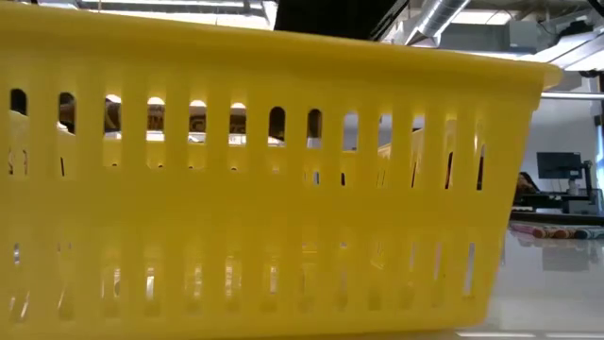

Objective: Sort crayons
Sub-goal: Put the brown crayon into the yellow bin, then put the purple crayon into the orange bin

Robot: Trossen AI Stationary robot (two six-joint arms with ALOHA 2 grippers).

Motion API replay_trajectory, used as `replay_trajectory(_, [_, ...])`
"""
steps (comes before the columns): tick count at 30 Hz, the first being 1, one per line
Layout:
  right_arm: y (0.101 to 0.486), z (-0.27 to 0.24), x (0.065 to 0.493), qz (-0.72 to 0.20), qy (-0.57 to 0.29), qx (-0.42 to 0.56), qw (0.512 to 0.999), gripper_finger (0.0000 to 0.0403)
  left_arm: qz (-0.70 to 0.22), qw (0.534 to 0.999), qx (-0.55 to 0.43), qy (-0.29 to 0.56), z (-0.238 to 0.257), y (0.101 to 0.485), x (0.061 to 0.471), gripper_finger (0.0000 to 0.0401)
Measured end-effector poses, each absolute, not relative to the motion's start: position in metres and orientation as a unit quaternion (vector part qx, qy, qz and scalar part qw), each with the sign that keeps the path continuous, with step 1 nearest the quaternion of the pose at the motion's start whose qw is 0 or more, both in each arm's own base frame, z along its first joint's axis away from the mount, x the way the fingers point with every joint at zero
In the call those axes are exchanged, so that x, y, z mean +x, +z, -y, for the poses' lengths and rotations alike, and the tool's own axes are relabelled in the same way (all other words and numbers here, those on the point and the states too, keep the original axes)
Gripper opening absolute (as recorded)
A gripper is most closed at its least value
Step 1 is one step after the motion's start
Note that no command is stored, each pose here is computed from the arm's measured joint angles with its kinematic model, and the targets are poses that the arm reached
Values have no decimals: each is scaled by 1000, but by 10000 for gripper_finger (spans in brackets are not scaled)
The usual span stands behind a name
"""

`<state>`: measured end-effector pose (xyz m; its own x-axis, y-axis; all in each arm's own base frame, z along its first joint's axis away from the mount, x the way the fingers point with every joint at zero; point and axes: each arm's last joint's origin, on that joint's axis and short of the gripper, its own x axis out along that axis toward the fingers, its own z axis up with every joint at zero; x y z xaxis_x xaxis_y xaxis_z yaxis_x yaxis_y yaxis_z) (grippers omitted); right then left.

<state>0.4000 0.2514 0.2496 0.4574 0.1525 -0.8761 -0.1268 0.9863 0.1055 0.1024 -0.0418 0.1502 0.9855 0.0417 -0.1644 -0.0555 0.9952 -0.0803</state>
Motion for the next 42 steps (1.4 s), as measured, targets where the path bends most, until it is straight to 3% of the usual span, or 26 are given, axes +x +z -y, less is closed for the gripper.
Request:
replay_trajectory(19, [243, -248, 399, -539, 69, 3, 840, 124, -81, 996, -42, 24, 42, 150, 102, 174])
replay_trajectory(26, [264, -242, 401, -531, 78, -26, 843, 163, -81, 996, -42, 24, 42, 150, 102, 174])
replay_trajectory(33, [300, -219, 403, -520, 44, -70, 850, 170, -81, 996, -42, 24, 42, 150, 102, 174])
replay_trajectory(42, [307, -184, 387, -608, -38, -117, 784, 157, -81, 996, -41, 24, 42, 150, 102, 174])
